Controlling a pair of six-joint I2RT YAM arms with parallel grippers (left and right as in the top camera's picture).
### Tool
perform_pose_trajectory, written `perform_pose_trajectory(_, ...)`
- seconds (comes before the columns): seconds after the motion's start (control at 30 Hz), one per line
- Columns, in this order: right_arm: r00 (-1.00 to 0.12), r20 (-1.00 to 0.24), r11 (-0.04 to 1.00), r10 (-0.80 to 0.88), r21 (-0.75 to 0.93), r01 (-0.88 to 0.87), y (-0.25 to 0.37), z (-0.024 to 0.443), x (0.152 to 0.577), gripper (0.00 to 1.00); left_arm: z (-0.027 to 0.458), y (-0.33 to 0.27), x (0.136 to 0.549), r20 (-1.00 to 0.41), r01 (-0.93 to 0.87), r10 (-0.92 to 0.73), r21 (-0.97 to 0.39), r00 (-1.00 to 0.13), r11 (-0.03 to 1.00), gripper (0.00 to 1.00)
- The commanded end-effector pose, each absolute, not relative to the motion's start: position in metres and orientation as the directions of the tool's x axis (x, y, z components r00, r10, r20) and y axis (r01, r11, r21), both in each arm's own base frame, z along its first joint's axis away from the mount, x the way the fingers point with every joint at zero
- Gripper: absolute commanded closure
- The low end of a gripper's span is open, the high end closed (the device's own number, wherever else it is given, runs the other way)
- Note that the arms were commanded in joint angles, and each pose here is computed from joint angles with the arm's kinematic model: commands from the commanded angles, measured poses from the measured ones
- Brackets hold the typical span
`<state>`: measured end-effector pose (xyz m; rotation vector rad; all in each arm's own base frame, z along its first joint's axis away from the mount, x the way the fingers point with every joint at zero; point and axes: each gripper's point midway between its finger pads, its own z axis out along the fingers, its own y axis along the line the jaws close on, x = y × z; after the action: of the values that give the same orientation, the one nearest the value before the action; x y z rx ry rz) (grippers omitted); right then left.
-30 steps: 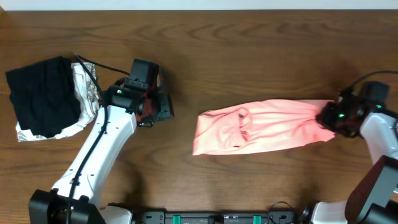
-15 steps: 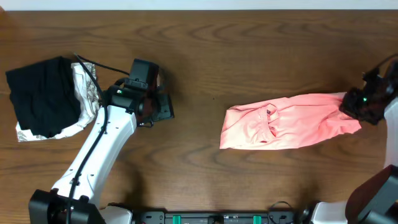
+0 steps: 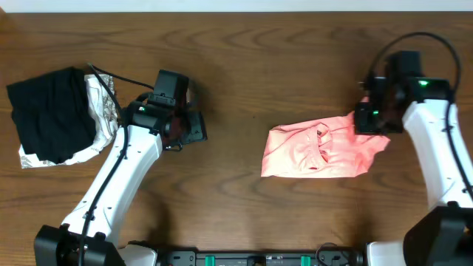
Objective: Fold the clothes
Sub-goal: 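Lift the right end with the right gripper and fold it leftward over the shirt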
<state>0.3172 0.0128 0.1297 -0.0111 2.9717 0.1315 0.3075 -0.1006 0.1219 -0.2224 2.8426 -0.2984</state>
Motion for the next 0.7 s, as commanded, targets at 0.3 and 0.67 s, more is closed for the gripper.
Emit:
perform_pose_trajectory(0.3, -0.954, -0.194, 0.972, -0.228, 0.005, -0.233, 0.089, 0.135, 0.312, 0.99, 0.112, -0.096, 0.301, -0.230, -0.128, -0.173, -0.200, -0.958, 0.972, 0.40)
perform_pose_trajectory(0.67, -0.920, -0.227, 0.944, -0.319, 0.010, -0.330, 0.127, 0.136, 0.308, 0.99, 0.108, -0.095, 0.299, -0.222, -0.129, -0.172, -0.196, -0.960, 0.972, 0.40)
